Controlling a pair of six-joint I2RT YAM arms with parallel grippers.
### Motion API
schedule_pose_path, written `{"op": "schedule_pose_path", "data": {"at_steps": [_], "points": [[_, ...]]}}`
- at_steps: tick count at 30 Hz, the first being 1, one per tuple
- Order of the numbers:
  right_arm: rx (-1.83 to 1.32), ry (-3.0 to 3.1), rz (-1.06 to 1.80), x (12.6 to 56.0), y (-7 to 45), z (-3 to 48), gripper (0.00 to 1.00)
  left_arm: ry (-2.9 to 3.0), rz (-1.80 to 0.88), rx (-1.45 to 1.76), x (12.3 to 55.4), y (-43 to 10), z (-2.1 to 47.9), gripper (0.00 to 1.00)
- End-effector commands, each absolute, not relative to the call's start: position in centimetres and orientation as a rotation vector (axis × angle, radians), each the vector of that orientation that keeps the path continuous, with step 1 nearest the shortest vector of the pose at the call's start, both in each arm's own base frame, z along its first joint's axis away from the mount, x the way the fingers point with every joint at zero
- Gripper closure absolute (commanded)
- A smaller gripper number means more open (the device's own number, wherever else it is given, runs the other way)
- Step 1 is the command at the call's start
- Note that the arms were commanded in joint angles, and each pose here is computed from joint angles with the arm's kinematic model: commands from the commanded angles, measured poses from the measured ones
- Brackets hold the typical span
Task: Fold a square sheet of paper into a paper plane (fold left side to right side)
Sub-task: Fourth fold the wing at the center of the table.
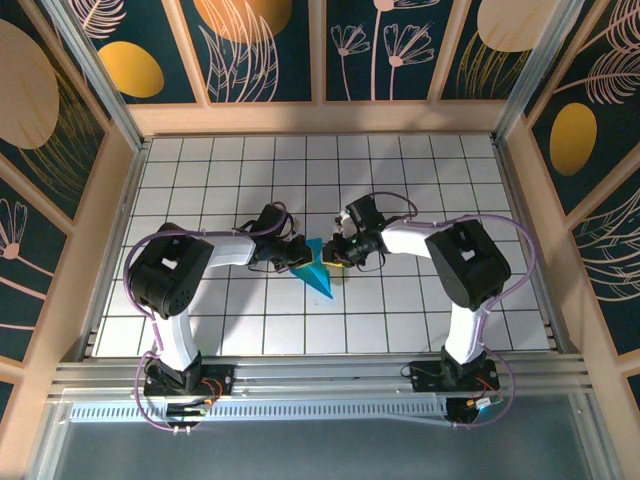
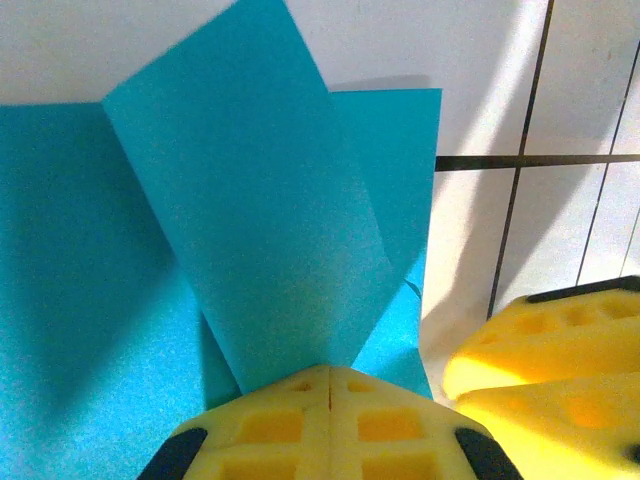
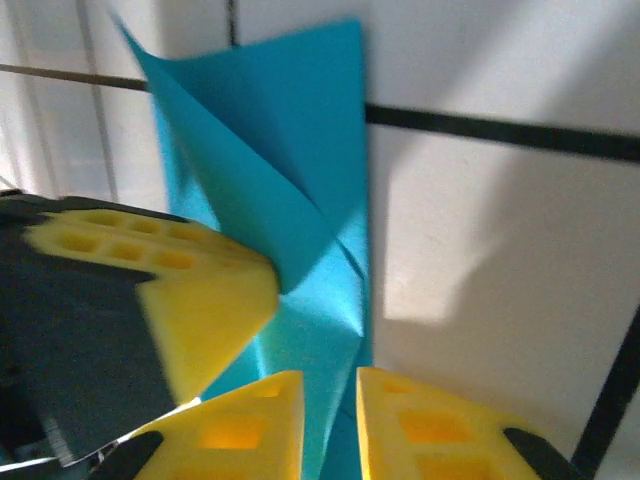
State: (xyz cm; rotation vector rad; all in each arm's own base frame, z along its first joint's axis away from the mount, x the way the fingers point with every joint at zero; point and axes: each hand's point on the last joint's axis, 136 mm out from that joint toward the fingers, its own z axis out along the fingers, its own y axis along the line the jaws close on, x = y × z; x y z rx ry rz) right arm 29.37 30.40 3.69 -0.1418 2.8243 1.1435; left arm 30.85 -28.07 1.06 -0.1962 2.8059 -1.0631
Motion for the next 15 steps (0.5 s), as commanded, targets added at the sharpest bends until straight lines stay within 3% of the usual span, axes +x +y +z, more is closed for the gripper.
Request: {"op": "schedule_pose_path", "data": {"at_steps": [1,6,13,15], "points": [[-0.139,2.73,1.202,30.4,30.3,6.9,0.75,2.961,-0.841,-0.31,28.3,-25.0,-3.8,1.0],[-0.179,2.735,1.169,29.1,29.3,8.3,0.72,2.956,-0.84,-0.306,28.4,-25.0,-3.6,1.0],[-0.261,2.766,1.407,23.9,30.0,9.2,1.0,2.951,-0.835,-0.304,28.6,-25.0,-3.4,1.0],[-0.279,2.786,1.468,22.3,30.5,8.7,1.0,2.952,-0.833,-0.3,28.6,-25.0,-3.4,1.0]]}}
